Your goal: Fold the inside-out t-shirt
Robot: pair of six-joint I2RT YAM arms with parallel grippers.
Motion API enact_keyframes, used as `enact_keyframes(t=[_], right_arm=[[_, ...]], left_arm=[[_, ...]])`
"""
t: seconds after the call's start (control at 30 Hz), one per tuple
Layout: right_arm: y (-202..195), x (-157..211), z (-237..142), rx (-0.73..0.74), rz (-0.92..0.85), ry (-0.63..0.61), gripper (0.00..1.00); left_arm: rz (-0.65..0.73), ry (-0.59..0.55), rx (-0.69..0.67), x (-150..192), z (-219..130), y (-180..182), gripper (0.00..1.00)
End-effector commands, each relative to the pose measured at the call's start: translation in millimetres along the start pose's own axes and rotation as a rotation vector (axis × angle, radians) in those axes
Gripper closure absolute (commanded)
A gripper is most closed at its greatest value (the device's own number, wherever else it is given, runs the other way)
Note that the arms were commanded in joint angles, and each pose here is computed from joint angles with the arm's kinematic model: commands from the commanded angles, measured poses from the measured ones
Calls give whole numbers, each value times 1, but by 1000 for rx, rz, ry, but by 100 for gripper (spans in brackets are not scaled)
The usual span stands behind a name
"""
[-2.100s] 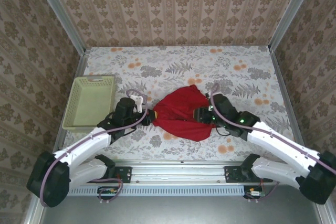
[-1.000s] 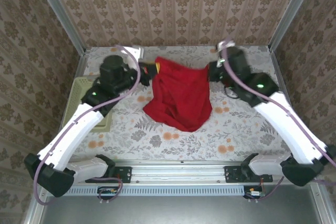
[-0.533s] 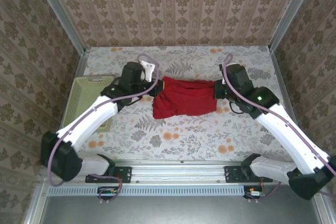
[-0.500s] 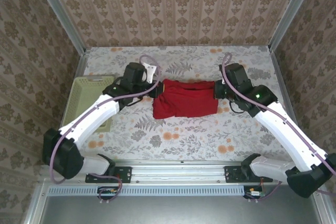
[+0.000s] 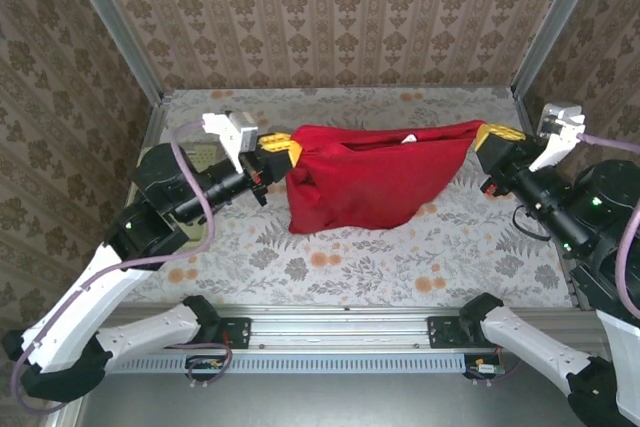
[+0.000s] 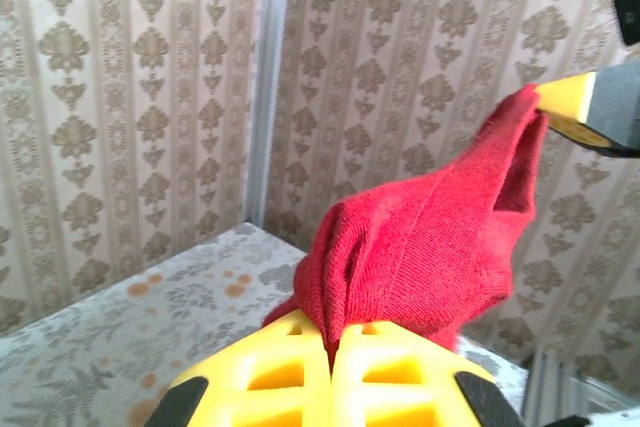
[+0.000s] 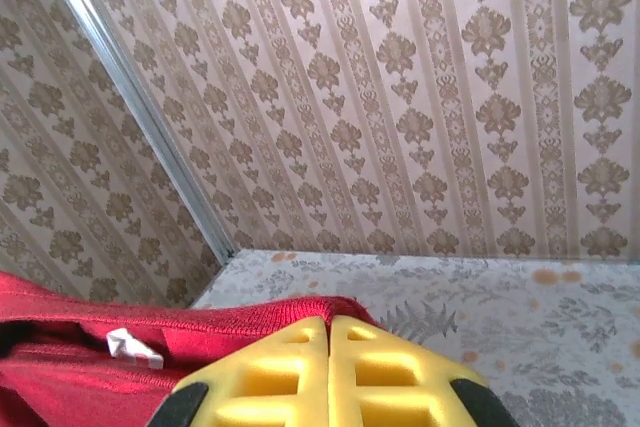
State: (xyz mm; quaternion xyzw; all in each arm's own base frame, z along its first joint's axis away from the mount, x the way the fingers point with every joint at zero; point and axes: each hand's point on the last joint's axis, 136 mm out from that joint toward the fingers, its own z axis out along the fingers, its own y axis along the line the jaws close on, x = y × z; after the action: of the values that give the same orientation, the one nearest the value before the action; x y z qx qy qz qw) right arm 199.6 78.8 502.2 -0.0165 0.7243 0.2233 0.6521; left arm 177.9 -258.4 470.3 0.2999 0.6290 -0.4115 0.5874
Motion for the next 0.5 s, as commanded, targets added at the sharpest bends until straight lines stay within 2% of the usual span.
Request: enact_keyframes(t=[0.0,0.17,0.27,0.37,0.47], right_arm=[[-28,37,51,172,-60,131,100],[-57,41,121,333,-114,202,100],[-74,30,169,335,-54,183,100],[-75,4,211,277,-14,123,100],[-55,-46,224,179,-9,-5,100]], left_arm=[[31,183,-181,57,39,50,100],[-53,352,-358,87,77,126,100],[-127,367,-420,80,99,176,100],[-78,290,-401,44,127,201,100],[45,113,-387,-24,138,203,100]])
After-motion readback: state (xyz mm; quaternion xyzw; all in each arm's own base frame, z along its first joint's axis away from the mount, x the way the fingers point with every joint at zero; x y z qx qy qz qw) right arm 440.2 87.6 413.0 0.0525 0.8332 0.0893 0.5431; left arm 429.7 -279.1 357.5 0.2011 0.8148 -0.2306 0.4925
